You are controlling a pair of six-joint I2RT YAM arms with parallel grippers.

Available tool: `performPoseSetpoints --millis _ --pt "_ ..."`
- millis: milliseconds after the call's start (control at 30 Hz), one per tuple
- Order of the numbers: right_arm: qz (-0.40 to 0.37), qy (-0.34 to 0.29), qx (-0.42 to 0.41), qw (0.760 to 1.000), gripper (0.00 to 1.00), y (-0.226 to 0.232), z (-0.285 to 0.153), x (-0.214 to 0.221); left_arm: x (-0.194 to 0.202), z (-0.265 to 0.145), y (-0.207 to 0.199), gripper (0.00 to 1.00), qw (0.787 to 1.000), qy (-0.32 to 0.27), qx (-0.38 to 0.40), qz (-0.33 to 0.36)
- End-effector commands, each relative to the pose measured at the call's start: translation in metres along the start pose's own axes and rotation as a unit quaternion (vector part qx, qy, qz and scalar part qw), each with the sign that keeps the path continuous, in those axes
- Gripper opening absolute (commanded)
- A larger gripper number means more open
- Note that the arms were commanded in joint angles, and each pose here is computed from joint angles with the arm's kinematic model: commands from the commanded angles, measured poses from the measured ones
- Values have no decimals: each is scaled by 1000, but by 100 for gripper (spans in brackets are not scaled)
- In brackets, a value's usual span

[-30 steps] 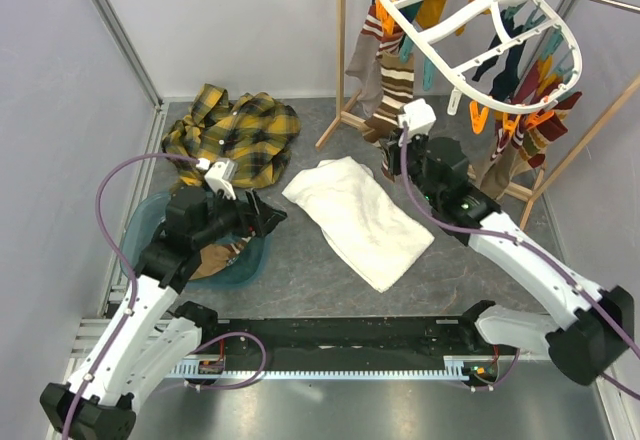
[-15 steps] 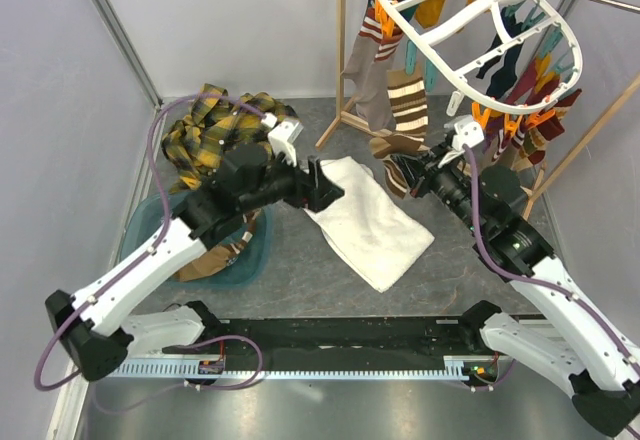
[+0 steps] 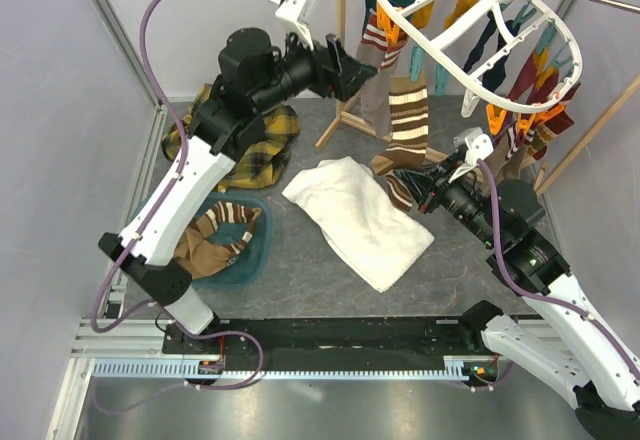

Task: Remove the socks clipped to the hanger

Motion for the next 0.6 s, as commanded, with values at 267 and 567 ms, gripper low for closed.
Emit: performPoseSetpoints --millis 267,567 --pt "2 -14 -54 998 0 22 -8 -15 -21 57 -28 84 991 -37 127 -22" --pt "12 2 -73 997 0 28 -6 -7 -20 78 -46 83 988 -63 143 -18"
Point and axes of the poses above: each gripper's point midway between its finger pads, its own z axis out along the fingers, its own y axis along the line the jaws close on, x = y × z, the point moved 1 cm from there along -z, back along the fingers, and after that the axes turned 4 degrees about z, right-handed, at the moved point
